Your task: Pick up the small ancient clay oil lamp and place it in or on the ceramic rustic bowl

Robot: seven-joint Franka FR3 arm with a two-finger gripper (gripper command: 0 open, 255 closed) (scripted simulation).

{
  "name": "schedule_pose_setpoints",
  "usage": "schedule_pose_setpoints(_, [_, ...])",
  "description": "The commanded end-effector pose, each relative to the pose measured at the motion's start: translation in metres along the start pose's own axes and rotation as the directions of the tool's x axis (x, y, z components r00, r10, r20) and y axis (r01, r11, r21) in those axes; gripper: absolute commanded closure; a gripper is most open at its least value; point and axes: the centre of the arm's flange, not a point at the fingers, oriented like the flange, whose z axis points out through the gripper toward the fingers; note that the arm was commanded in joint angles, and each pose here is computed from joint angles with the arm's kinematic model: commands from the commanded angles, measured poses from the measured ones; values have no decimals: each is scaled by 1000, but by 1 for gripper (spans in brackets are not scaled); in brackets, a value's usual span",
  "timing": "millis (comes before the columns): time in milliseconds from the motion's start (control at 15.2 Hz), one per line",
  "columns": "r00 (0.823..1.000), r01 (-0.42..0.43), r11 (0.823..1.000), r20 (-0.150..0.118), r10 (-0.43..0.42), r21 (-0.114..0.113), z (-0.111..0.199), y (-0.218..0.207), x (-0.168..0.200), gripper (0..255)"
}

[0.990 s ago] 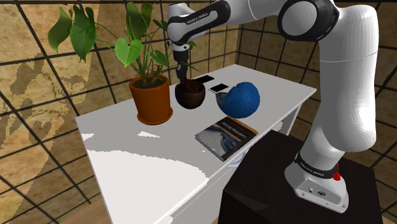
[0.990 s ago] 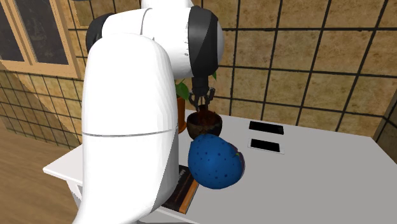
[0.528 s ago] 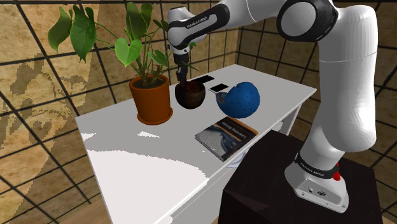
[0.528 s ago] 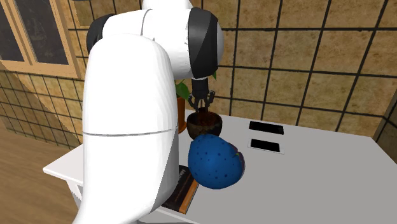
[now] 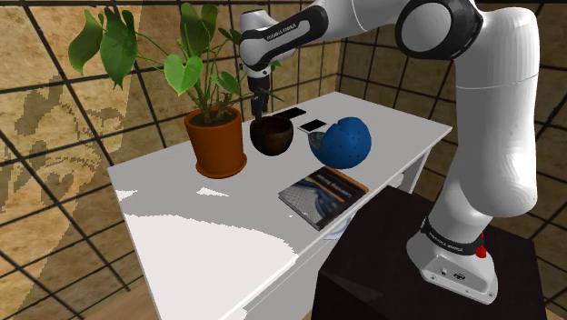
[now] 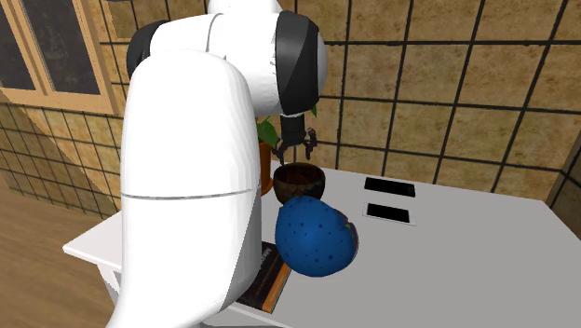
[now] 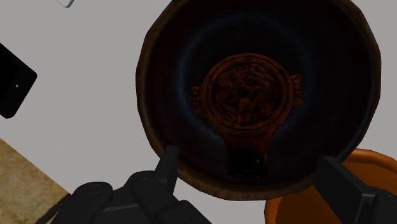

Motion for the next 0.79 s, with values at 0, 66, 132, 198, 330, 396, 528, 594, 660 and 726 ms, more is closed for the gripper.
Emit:
schedule_pose_setpoints(0, [1000, 0, 1000, 0, 0, 0, -13, 0, 0, 0])
schedule_pose_setpoints(66, [1000, 0, 1000, 0, 0, 0, -26, 0, 0, 0])
schedule_pose_setpoints(132, [1000, 0, 1000, 0, 0, 0, -40, 0, 0, 0])
schedule_pose_setpoints(198, [1000, 0, 1000, 0, 0, 0, -50, 0, 0, 0])
schedule_pose_setpoints(330, [1000, 0, 1000, 0, 0, 0, -50, 0, 0, 0])
schedule_pose_setpoints(396, [1000, 0, 1000, 0, 0, 0, -50, 0, 0, 0])
schedule_pose_setpoints(528, [1000, 0, 1000, 0, 0, 0, -50, 0, 0, 0])
schedule_pose_setpoints(594, [1000, 0, 1000, 0, 0, 0, -50, 0, 0, 0])
schedule_pose_setpoints(660, [1000, 0, 1000, 0, 0, 0, -50, 0, 0, 0])
schedule_pose_setpoints(726, [1000, 0, 1000, 0, 0, 0, -50, 0, 0, 0])
